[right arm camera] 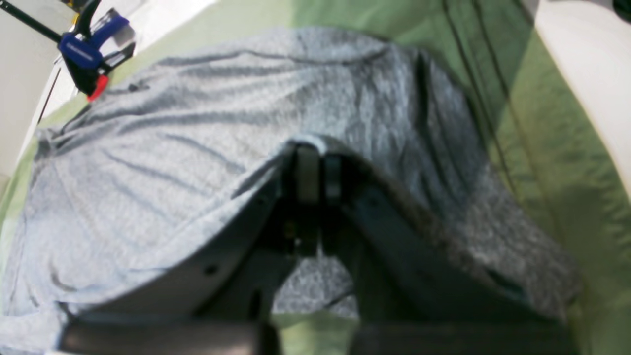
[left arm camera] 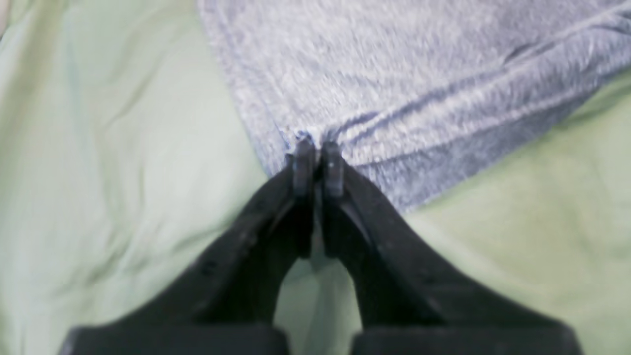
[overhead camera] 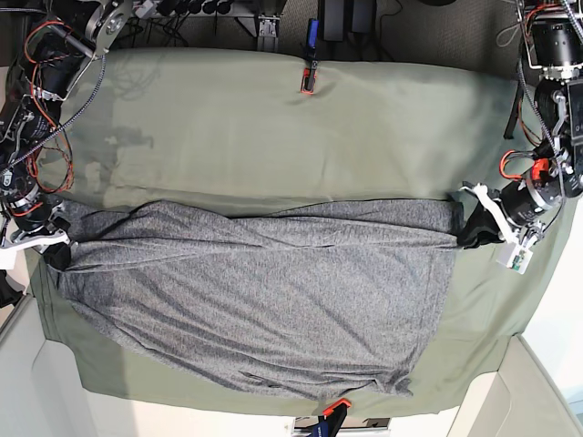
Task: Fold the T-shirt properly
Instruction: 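Carry the shoulder edge over the shirt toward the hem with both grippers, then open both grippers and release the folded edge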
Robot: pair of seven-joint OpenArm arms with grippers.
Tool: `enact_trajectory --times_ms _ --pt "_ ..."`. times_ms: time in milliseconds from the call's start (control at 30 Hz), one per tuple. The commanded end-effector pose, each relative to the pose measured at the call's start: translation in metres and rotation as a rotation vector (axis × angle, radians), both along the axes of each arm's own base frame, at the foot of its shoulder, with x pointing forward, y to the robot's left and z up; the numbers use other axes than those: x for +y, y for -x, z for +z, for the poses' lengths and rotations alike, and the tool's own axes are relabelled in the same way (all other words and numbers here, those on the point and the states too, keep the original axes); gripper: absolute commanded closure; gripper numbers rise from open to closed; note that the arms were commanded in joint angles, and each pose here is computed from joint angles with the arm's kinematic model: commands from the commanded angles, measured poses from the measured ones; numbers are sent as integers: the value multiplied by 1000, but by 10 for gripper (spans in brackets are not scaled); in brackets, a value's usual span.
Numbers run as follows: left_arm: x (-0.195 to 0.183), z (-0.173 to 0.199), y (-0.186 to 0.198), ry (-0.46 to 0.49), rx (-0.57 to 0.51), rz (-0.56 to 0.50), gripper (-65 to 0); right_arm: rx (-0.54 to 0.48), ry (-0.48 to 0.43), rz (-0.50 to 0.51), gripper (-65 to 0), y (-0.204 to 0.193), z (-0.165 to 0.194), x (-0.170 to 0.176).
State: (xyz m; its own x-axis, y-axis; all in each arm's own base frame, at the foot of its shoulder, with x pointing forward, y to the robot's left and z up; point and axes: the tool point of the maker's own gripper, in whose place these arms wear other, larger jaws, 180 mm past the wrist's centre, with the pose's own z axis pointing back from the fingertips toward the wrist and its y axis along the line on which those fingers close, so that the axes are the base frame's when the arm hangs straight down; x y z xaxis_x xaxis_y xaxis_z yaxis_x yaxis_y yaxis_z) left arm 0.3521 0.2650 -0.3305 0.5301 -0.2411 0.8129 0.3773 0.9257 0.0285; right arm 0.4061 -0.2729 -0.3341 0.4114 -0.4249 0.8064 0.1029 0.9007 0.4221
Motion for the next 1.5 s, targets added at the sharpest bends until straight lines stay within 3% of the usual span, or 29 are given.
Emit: enact_trajectory --times_ms 0,267,633,667,733,833,900,1033,1167,1333,1467 --pt "4 15 -13 -19 -44 -7 0 -56 36 -8 0 -10 19 -8" --pt "7 12 -49 -27 -25 -2 0 -37 98 11 0 -19 11 -9" --pt "31 3 -71 76 -7 102 0 6 66 29 0 -41 3 -10" --pt "30 3 -71 87 -9 102 -10 5 66 36 0 -42 4 -7" --pt "28 5 -72 108 -15 103 -95 -1 57 43 0 -43 5 -4" --pt "28 4 -71 113 -4 104 -218 -16 30 41 -204 -44 7 -2" --pt "26 -1 -66 124 42 104 -226 -13 21 46 -272 -43 8 -1" --pt "14 -5 -58 203 115 82 -226 3 -16 61 -274 -39 13 0" --pt "5 16 -52 329 64 62 -226 -73 -38 45 -274 -25 35 -9" --pt "5 16 -19 318 51 55 -226 -69 -26 13 -274 16 35 -24" --pt "6 9 9 328 60 68 -226 -22 -40 -9 -274 47 13 -30"
